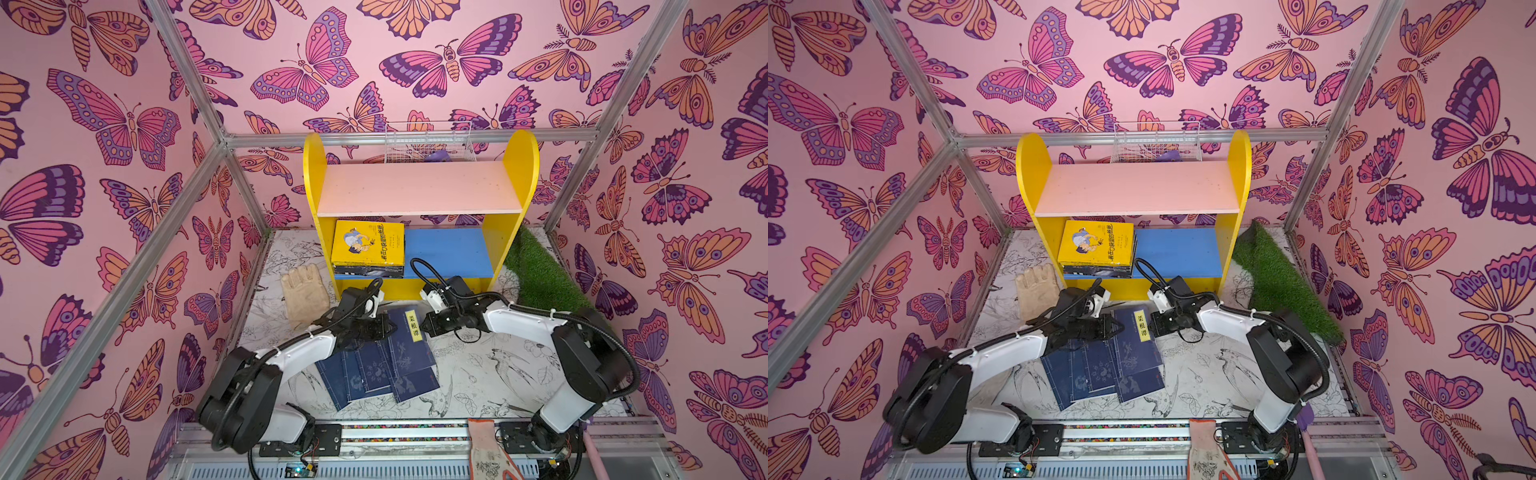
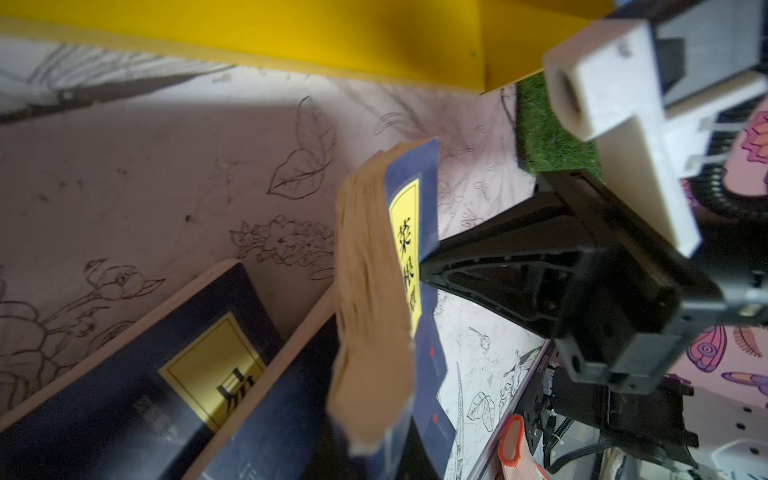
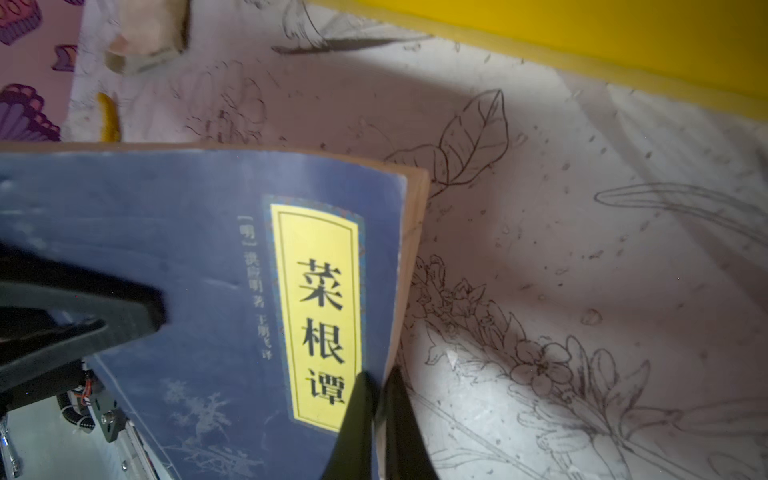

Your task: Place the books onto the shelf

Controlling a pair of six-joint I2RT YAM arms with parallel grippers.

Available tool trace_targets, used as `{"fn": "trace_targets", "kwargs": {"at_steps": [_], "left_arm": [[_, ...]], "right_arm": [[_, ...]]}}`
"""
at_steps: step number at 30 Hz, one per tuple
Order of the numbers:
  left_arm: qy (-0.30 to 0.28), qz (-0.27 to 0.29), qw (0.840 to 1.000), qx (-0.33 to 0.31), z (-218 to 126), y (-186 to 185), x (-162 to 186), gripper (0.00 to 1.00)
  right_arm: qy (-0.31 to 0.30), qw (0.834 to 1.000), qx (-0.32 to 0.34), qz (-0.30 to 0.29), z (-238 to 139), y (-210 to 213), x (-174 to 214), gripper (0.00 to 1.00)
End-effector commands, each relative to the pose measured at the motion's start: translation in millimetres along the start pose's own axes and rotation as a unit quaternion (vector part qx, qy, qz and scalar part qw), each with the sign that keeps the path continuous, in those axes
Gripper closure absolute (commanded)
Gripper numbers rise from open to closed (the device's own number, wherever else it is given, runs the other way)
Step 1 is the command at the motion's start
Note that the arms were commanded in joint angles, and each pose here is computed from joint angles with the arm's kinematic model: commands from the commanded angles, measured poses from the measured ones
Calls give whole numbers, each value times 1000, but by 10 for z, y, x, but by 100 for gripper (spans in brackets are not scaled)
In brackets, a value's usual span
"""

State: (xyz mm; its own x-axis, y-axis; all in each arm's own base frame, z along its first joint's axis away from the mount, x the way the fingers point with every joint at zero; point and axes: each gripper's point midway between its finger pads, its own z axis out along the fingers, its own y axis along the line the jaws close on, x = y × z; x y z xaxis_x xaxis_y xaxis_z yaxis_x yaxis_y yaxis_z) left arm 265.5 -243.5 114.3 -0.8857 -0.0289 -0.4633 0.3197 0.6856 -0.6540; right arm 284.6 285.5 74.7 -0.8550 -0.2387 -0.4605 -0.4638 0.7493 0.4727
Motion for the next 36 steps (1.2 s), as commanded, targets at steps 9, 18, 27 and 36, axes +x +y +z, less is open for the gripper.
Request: {"fn": "trace_targets", "kwargs": {"at_steps": [9,18,27,36], "left_arm": [[-99,109,981,127,-1089,-1037,-74,100],[-415,101,876,226,-2619,-2125,-1308,100],[-621,-73,751,210,-3231,-1982,-2323,100],[-685,-218,672,176,-3127,-1483,-2670,100]], "right_arm": [[-225,938,252,71,-1107,-820,-328,41],[-235,938,251,41,-1214,-773,-336,41],[-223,952,210,22,-1098,-584,-353,41],[-220,954,202,5,-1104,-503,-294,41]]}}
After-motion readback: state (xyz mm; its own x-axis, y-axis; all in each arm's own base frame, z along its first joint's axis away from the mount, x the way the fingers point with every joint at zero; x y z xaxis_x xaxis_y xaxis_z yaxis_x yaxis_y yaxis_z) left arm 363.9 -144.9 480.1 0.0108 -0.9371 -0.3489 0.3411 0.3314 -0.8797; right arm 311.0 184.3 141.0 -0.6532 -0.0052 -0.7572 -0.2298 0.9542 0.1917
